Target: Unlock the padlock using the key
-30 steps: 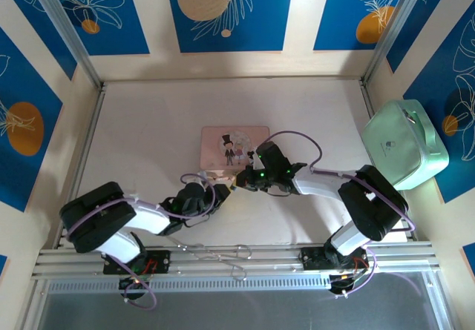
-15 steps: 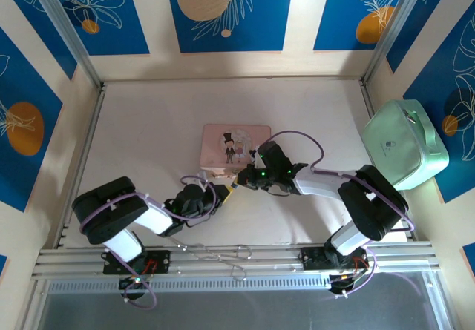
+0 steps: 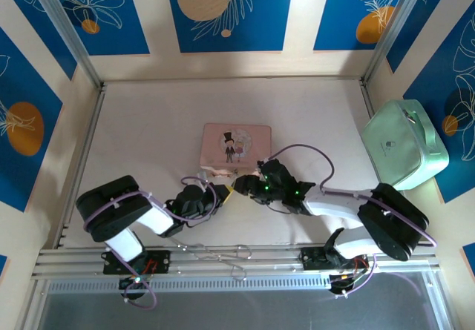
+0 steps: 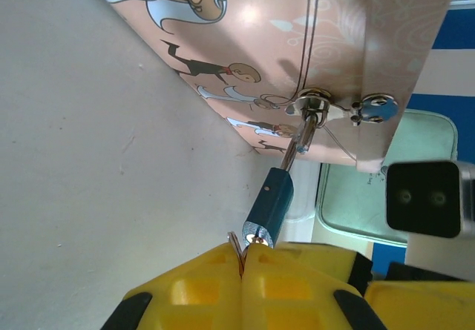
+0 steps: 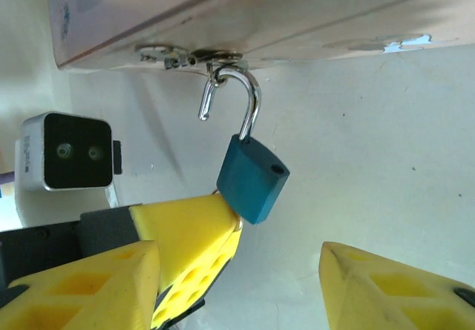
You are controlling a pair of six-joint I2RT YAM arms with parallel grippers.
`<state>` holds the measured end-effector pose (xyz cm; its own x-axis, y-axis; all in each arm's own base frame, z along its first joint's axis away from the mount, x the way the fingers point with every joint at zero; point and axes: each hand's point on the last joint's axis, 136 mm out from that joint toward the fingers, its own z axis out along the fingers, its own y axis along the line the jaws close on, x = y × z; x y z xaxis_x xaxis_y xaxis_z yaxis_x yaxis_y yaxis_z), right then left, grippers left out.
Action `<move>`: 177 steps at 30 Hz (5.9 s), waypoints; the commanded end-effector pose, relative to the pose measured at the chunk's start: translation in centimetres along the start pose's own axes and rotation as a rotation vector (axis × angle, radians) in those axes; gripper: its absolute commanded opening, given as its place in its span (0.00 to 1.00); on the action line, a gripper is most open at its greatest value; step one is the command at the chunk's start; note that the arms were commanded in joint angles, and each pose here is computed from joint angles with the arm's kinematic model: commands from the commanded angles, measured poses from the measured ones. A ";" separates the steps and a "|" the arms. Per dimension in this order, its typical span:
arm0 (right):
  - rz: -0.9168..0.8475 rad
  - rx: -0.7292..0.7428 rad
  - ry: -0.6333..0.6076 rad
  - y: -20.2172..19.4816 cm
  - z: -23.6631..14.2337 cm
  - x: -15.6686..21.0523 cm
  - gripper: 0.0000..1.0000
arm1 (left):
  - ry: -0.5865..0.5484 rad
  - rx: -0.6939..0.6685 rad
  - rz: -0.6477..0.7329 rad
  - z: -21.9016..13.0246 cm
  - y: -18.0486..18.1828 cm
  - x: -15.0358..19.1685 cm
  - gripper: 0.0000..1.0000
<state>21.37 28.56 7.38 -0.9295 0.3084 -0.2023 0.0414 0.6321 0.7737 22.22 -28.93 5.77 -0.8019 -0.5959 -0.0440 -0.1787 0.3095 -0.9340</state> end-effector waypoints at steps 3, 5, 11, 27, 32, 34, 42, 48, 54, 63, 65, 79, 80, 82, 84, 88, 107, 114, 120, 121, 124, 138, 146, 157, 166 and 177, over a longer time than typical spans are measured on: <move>0.100 0.007 -0.101 -0.9 -0.2 -1.1 0.64 | -0.015 0.057 -0.030 0.1 -0.7 -0.3 0.00; 0.080 0.063 -0.067 -0.9 0.2 -0.8 0.52 | -0.014 0.061 -0.038 0.2 -0.7 -0.3 0.00; -0.140 0.135 -0.175 1.2 0.2 -0.8 0.56 | -0.015 0.070 -0.038 0.2 -0.8 -0.3 0.00; -0.019 -0.182 -0.167 0.8 0.2 -1.9 0.50 | -0.007 0.047 0.015 0.4 -1.8 -0.2 0.00; 0.002 -0.238 -0.167 1.3 0.4 -2.1 0.51 | -0.003 0.039 0.021 0.5 -1.8 -0.2 0.00; 0.022 -0.224 -0.151 0.9 0.9 -2.0 0.50 | -0.002 0.041 0.021 0.5 -1.9 -0.2 0.00; 0.111 -0.182 -0.174 -0.9 2.0 -1.5 0.45 | -0.003 0.038 0.025 0.5 -1.9 -0.2 0.00; 0.135 -0.213 -0.200 -0.5 2.4 -1.9 0.40 | -0.003 0.037 0.021 0.5 -1.9 -0.2 0.00; 0.146 -0.220 -0.223 -0.6 2.7 -2.0 0.36 | -0.003 0.035 0.024 0.5 -1.9 -0.2 0.00; 0.162 -0.199 -0.232 -1.0 2.9 -2.2 0.29 | -0.006 0.031 0.019 0.5 -1.8 -0.2 0.00; 0.166 -0.199 -0.230 -1.1 2.9 -2.3 0.28 | -0.007 0.029 0.018 0.5 -1.7 -0.2 0.00; 0.164 -0.209 -0.224 -1.6 3.3 -2.8 0.29 | -0.006 0.030 0.008 0.6 -1.4 -0.2 0.00; 0.161 -0.213 -0.225 -1.5 3.3 -2.8 0.29 | -0.006 0.032 0.007 0.6 -1.5 -0.2 0.00; 0.156 -0.211 -0.225 -1.5 3.3 -2.8 0.29 | -0.005 0.028 0.007 0.6 -1.3 -0.2 0.00; 0.152 -0.212 -0.228 -1.5 3.2 -2.9 0.29 | -0.005 0.026 0.007 0.6 -1.2 -0.2 0.00; 0.149 -0.210 -0.229 -1.5 3.3 -2.9 0.27 | -0.006 0.027 0.005 0.7 -1.2 -0.2 0.00; 0.138 -0.171 -0.227 -1.8 3.1 -2.5 0.00 | -0.032 -0.085 0.225 -1.0 -3.3 -1.0 0.49; 0.106 -0.169 -0.228 -1.2 3.1 -2.4 0.00 | -0.290 -0.325 0.567 -9.1 -7.9 -6.9 0.77; 0.103 -0.152 -0.247 -1.4 2.9 -2.4 0.00 | -0.361 -0.425 0.670 -11.8 -8.7 -10.7 0.98; 0.099 -0.153 -0.252 -1.3 2.8 -2.5 0.00 | -0.348 -0.438 0.676 -11.8 -8.7 -11.2 0.99; 0.095 -0.137 -0.256 -1.3 2.8 -2.6 0.00 | -0.272 -0.495 0.701 -11.1 -8.3 -12.4 0.97; 0.074 -0.099 -0.268 -1.3 2.6 -2.7 0.00 | 0.070 -0.481 0.649 -4.9 -6.8 -13.3 0.70; 0.083 -0.093 -0.280 -1.6 2.5 -2.9 0.00 | 0.125 -0.492 0.608 -3.2 -4.9 -13.4 0.69; 0.086 -0.082 -0.289 -1.8 2.5 -2.9 0.00 | 0.148 -0.525 0.562 -2.4 -2.2 -13.1 0.61; 0.095 -0.061 -0.314 -2.3 2.2 -3.0 0.00 | 0.148 -0.542 0.525 -2.6 -0.5 -12.7 0.59; 0.144 -0.081 -0.356 -2.4 1.7 -3.1 0.00 | 0.147 -0.552 0.488 -2.9 0.9 -12.1 0.57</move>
<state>24.55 28.66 5.44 -0.7754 0.5692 -0.2734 0.0775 0.5156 0.8533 31.56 -20.50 8.87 -0.9004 -0.1977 -0.3875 0.0491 0.8388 -0.5422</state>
